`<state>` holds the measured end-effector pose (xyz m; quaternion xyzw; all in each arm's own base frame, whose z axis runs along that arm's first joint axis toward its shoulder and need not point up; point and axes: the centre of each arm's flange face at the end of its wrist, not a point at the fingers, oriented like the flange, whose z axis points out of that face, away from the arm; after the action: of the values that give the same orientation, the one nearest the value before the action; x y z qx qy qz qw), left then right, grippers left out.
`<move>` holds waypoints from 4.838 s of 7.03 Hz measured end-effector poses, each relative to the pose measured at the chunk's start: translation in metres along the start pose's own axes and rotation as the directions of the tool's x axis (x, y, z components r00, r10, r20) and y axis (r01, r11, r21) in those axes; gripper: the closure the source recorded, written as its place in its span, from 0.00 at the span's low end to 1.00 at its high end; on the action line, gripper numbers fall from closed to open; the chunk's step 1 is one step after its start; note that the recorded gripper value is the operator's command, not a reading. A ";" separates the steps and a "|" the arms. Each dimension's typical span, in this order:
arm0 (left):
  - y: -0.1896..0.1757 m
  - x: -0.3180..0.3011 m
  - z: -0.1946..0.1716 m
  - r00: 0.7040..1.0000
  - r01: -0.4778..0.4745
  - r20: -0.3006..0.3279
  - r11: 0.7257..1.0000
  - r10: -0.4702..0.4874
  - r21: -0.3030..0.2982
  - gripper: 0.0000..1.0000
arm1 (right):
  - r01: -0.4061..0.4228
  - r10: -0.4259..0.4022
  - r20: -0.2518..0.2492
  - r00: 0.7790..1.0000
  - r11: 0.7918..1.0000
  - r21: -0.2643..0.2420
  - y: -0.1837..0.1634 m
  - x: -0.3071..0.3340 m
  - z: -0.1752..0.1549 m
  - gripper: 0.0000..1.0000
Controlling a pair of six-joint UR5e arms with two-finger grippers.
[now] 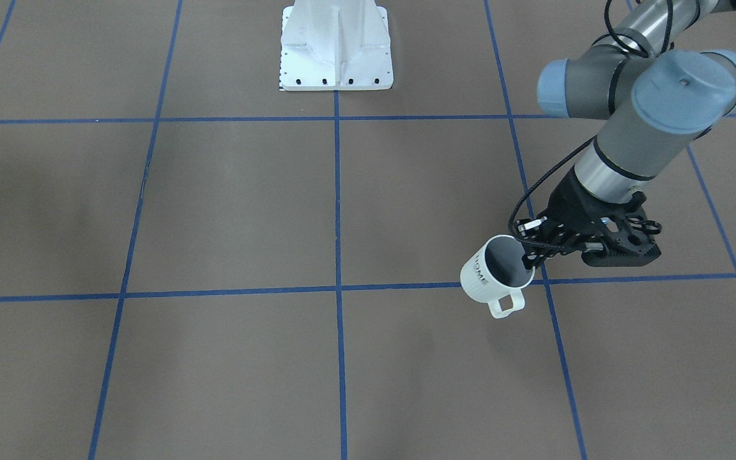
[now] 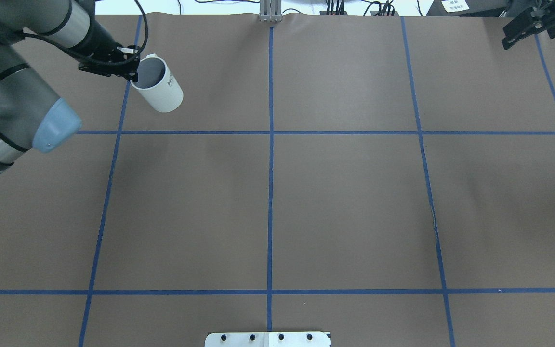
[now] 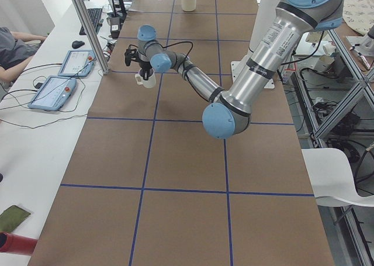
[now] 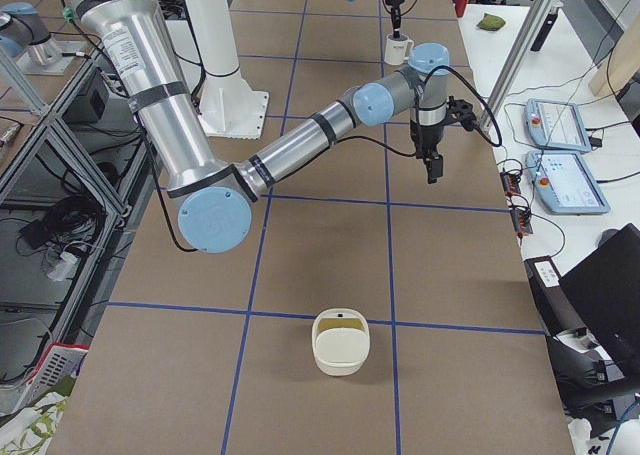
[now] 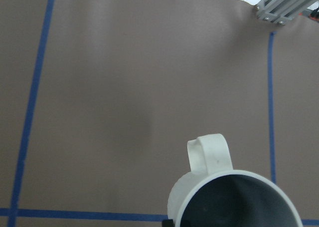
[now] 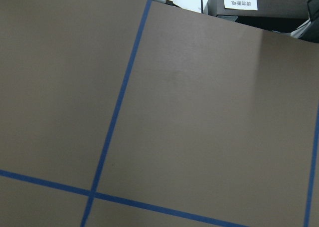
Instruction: Left arm hands cup to right arm to dump lemon
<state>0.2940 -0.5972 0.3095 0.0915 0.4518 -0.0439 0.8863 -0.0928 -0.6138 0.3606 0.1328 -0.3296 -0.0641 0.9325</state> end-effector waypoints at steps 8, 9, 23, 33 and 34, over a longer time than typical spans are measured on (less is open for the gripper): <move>0.090 -0.242 0.019 0.960 -0.236 0.133 0.967 0.247 -0.097 0.75 | -0.058 0.063 0.080 0.995 0.996 -0.066 0.014 0.119 -0.001 0.00; 0.092 -0.246 0.021 0.960 -0.233 0.136 0.967 0.245 -0.100 0.30 | -0.050 0.056 0.079 0.995 0.996 -0.080 0.015 0.129 0.006 0.00; 0.063 -0.437 -0.106 0.948 -0.181 0.225 0.963 0.224 -0.198 0.00 | -0.116 0.120 0.008 0.993 0.972 -0.202 0.083 0.211 0.066 0.00; 0.094 -0.468 -0.121 0.948 -0.256 0.140 0.946 0.286 -0.197 0.00 | -0.127 0.134 0.005 0.991 0.952 -0.280 0.121 0.214 0.104 0.00; 0.098 -0.471 -0.119 0.949 -0.251 0.141 0.947 0.282 -0.201 0.00 | -0.133 0.139 0.002 0.990 0.949 -0.287 0.127 0.216 0.107 0.00</move>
<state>-0.0620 -0.4797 0.6337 0.0672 0.3612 0.1103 0.9235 0.0113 -0.5593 0.6065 -0.0273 -0.3354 -0.0483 0.9404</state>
